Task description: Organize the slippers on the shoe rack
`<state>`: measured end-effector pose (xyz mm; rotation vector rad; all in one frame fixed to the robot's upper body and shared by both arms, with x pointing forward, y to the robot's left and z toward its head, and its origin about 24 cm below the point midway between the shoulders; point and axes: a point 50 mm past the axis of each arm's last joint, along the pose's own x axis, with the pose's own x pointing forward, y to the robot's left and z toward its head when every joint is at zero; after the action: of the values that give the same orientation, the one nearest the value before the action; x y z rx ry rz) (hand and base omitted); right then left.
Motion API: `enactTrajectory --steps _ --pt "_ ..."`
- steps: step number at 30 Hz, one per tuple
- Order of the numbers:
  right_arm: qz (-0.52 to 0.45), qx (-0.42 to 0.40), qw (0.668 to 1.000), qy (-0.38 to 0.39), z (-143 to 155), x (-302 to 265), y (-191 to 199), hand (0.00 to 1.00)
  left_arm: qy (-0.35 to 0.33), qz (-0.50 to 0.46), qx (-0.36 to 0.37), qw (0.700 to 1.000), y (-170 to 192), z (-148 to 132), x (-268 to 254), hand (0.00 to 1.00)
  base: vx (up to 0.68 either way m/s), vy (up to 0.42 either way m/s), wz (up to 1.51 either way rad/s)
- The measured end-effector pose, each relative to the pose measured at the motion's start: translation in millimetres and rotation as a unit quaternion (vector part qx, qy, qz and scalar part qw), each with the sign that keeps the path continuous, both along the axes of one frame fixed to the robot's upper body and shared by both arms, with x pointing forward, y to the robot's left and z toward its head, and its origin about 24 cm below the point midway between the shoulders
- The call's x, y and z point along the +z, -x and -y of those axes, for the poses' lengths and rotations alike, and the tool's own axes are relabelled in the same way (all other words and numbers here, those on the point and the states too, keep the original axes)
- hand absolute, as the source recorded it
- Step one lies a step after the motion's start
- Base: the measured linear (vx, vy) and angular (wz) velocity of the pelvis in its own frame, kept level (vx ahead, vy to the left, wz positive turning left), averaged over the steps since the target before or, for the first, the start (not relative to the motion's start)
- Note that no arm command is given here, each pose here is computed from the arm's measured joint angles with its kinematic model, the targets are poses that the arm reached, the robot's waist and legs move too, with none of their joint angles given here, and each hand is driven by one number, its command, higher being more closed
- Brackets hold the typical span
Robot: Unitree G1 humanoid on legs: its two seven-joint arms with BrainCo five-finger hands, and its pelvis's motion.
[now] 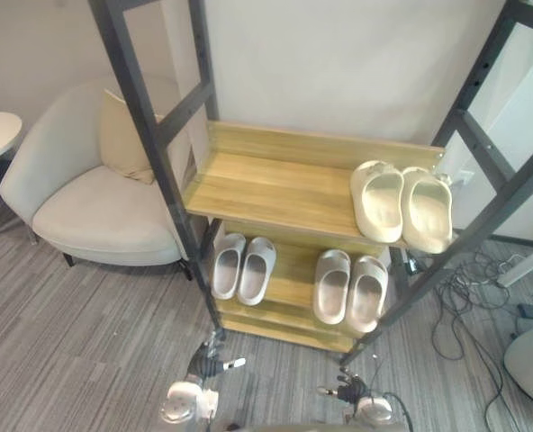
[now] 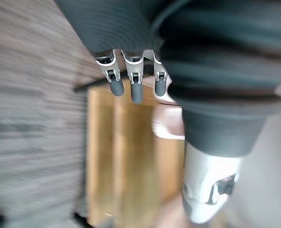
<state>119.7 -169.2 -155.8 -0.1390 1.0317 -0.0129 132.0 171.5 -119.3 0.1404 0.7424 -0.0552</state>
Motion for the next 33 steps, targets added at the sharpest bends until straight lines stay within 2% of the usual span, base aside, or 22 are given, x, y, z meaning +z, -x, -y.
enactTrajectory --steps 4,9,20,26,33 --pt "0.0 0.002 1.0 0.006 3.8 -0.3 3.5 0.0 -0.028 -0.068 0.02 0.997 24.0 -7.9 -19.2 0.0 0.0 -0.01 -0.06" --pt "0.018 0.015 1.0 0.015 7.1 3.1 -1.8 0.0 -0.043 -0.085 0.047 0.994 25.3 -11.8 -24.4 0.0 -0.03 0.002 -0.09" --pt "0.04 0.001 0.999 0.008 8.2 8.2 -17.5 0.0 -0.063 -0.06 0.03 0.996 -2.6 -12.7 -19.2 0.0 0.0 -0.089 0.92" --pt "0.062 -0.005 0.998 0.015 10.5 14.1 -33.2 0.0 -0.052 -0.054 0.03 0.997 -11.7 -2.2 -18.7 0.0 0.06 -0.112 0.82" --pt "0.091 -0.049 0.994 0.025 22.0 22.8 -50.6 0.0 -0.046 -0.041 0.025 0.998 -23.2 3.3 -15.1 0.0 0.01 0.042 0.63"
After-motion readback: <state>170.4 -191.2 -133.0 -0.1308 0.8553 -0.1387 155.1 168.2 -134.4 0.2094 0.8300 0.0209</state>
